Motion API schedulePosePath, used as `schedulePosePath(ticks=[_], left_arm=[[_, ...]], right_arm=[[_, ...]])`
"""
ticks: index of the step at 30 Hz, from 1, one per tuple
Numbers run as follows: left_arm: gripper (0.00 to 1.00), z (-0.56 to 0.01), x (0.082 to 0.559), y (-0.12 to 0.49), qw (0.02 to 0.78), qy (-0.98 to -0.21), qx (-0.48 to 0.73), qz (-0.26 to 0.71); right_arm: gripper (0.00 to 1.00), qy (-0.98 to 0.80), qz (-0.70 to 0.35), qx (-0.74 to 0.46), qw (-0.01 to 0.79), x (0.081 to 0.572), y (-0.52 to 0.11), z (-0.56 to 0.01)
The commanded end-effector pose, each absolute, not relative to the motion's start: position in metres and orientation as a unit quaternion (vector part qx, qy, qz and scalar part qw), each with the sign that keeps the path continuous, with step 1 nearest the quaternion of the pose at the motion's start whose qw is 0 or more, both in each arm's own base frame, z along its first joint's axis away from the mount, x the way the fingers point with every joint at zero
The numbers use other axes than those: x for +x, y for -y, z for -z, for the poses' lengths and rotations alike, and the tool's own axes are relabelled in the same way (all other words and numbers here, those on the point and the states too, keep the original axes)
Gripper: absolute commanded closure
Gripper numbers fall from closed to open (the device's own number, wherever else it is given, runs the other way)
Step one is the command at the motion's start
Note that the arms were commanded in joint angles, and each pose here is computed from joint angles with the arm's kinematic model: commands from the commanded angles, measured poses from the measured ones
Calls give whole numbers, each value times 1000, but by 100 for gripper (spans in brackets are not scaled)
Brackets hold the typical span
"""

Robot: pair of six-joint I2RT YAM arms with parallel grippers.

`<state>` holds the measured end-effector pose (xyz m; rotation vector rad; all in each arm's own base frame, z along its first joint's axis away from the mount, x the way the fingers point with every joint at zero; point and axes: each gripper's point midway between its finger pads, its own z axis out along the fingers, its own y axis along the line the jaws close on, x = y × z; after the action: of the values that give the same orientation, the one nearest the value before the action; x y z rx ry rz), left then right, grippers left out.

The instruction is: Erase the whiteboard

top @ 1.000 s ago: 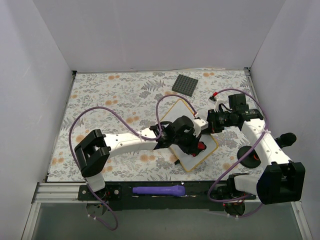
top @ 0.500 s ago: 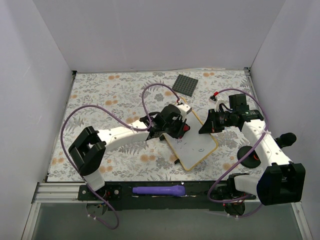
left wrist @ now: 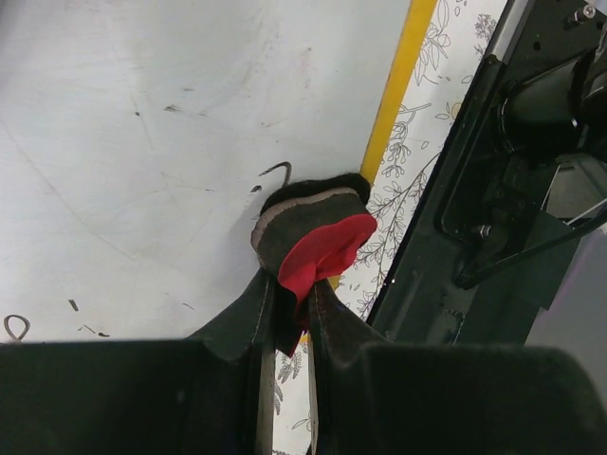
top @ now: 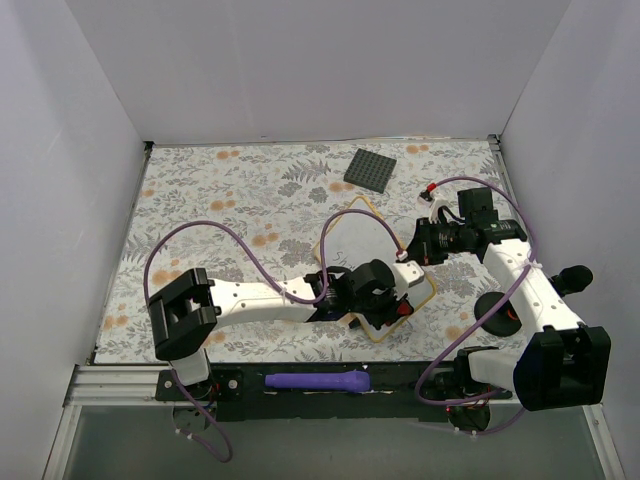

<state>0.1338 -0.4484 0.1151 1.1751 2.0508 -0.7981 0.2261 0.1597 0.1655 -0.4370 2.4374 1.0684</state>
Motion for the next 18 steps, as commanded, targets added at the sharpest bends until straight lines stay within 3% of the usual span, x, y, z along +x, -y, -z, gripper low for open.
schedulePosePath(ticks=[1, 8, 18], left_arm=[[100, -131, 167, 457, 364, -782, 412, 295], [100, -155, 222, 442, 401, -793, 372, 270], [100, -152, 167, 476, 373, -760, 442, 297]], right_arm=[[99, -871, -419, -152, 207, 217, -170, -173], [99, -871, -417, -155, 209, 216, -170, -174], [99, -871, -415, -154, 212, 217, -169, -174]])
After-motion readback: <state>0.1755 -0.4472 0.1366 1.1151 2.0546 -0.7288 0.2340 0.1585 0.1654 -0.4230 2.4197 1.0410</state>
